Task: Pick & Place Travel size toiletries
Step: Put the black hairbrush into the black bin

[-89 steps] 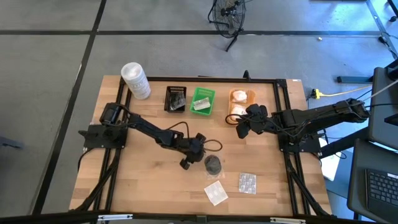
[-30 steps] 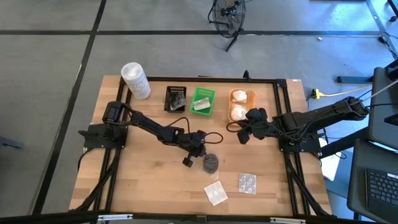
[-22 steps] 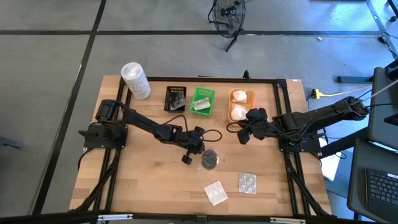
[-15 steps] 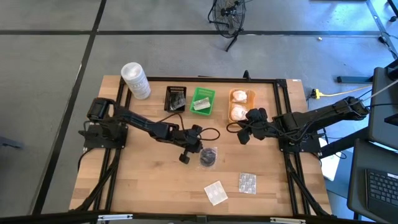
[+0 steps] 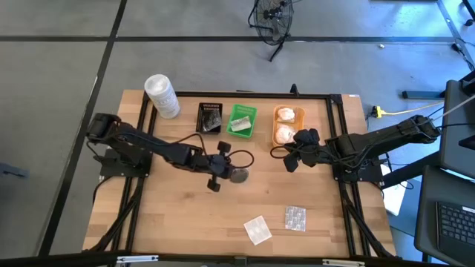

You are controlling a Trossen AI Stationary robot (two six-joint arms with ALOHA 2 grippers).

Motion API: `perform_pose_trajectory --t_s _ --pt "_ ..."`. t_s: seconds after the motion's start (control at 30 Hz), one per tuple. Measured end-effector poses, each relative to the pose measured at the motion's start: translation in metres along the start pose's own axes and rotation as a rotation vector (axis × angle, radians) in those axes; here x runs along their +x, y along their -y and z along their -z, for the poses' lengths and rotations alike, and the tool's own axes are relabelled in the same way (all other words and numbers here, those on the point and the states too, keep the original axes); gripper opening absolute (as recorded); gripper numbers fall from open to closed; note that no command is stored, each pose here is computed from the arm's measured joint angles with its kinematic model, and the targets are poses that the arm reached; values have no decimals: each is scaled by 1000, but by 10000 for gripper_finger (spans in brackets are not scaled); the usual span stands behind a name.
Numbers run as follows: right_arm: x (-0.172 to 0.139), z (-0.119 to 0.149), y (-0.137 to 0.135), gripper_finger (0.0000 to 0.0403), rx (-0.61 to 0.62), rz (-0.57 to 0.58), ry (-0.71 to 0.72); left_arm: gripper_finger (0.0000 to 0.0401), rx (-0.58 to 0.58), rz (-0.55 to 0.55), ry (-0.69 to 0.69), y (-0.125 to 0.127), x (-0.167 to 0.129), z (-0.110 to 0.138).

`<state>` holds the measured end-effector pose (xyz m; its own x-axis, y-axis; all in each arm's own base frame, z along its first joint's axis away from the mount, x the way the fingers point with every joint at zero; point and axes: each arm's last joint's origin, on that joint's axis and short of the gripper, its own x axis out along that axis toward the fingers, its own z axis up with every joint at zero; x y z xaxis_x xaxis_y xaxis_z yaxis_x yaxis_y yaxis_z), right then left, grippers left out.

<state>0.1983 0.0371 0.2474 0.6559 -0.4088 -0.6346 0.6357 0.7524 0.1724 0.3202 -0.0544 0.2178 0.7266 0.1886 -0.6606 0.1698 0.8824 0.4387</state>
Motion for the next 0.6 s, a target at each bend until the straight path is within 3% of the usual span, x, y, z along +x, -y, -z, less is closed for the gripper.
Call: perform_pose_trajectory --t_s 0.3,0.6 --pt "0 0 0 31 0 2 2 2 -17 -165 -109 -11 -30 7" --pt "0 0 0 31 1 7 8 2 -106 -341 -132 -44 -71 16"
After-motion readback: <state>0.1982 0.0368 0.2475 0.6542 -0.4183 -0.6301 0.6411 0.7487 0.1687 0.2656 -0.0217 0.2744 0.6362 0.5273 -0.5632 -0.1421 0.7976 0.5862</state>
